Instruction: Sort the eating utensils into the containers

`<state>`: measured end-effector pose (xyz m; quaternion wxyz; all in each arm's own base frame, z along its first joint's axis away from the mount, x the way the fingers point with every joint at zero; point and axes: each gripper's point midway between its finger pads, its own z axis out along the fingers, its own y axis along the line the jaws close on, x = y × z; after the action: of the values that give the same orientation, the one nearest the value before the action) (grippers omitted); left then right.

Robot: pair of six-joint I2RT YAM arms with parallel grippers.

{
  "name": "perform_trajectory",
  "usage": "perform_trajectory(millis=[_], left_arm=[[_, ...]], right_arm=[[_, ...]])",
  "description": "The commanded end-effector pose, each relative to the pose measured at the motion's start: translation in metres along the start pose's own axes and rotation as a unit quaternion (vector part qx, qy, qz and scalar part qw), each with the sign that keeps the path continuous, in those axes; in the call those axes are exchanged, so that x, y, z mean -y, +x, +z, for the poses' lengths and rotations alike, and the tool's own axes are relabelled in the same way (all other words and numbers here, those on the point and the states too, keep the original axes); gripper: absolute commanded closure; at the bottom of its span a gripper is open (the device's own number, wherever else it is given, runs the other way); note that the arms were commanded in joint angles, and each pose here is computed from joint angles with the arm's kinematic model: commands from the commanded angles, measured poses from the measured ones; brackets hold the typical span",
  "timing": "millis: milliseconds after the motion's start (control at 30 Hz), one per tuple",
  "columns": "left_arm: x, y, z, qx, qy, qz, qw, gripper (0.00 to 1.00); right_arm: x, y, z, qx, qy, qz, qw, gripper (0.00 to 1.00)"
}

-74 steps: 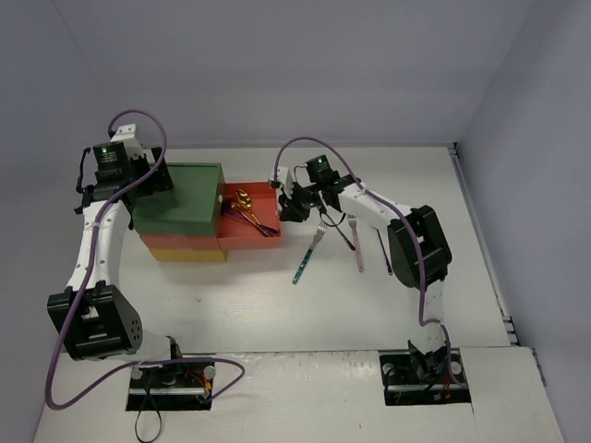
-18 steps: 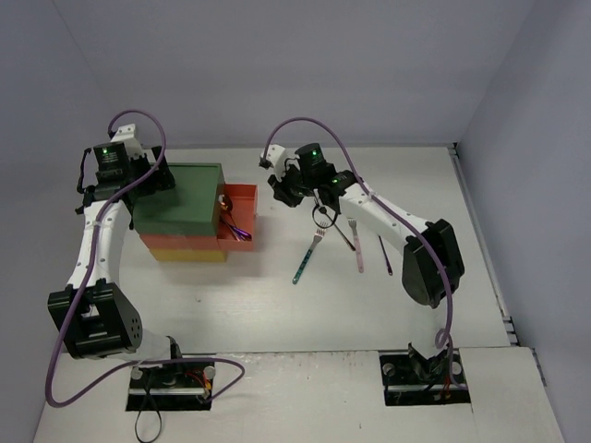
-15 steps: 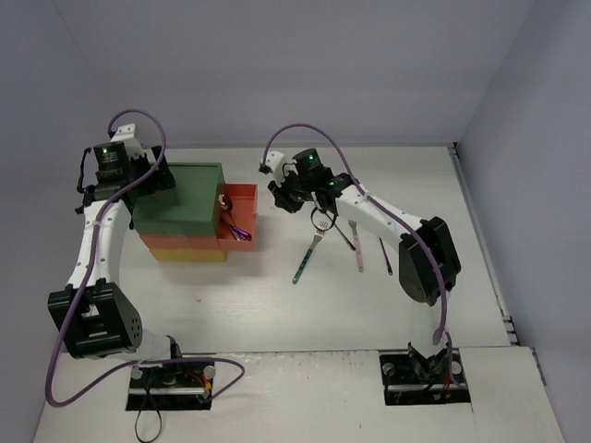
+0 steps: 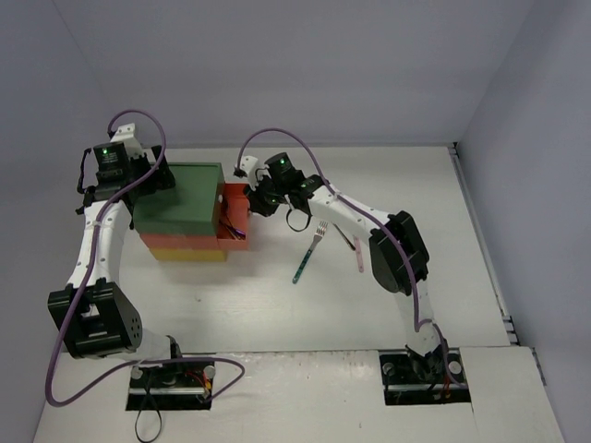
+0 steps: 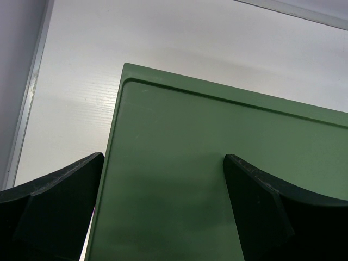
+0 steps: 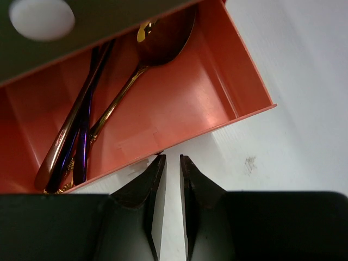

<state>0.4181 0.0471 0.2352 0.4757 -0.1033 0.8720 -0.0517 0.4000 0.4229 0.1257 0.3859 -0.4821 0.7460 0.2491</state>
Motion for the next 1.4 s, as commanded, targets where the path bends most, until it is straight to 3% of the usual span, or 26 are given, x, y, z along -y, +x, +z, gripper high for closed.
perform_trajectory(millis=[0,500,867,1067,1367], left_arm=[[0.004,0.013,0.003,-0.021,0.013,-0.008,1.0,0.13],[0.009,0.015,0.005,-0.023,0.024,-0.016,0.999,0.13],[0.005,0.016,0.004,-0.024,0.017,-0.013,0.999,0.13],[0.001,0.015,0.003,-0.022,0.011,-0.012,1.0,0.13],[0.001,0.016,0.003,-0.022,0.01,-0.01,1.0,0.13]], right_arm=[[-0.02,-0.065,0.0,0.076,-0.021,-0.016,0.997,0.86],[-0.06,-0.107,0.029,0.116,-0.058,-0.002,0.992,0.85],[-0.045,-0.108,-0.018,0.116,-0.028,0.026,0.992,0.83],[-0.045,-0.112,-0.047,0.13,-0.05,0.003,0.99,0.68],[-0.044,-0.124,-0.035,0.15,-0.084,-0.052,0.984,0.51]])
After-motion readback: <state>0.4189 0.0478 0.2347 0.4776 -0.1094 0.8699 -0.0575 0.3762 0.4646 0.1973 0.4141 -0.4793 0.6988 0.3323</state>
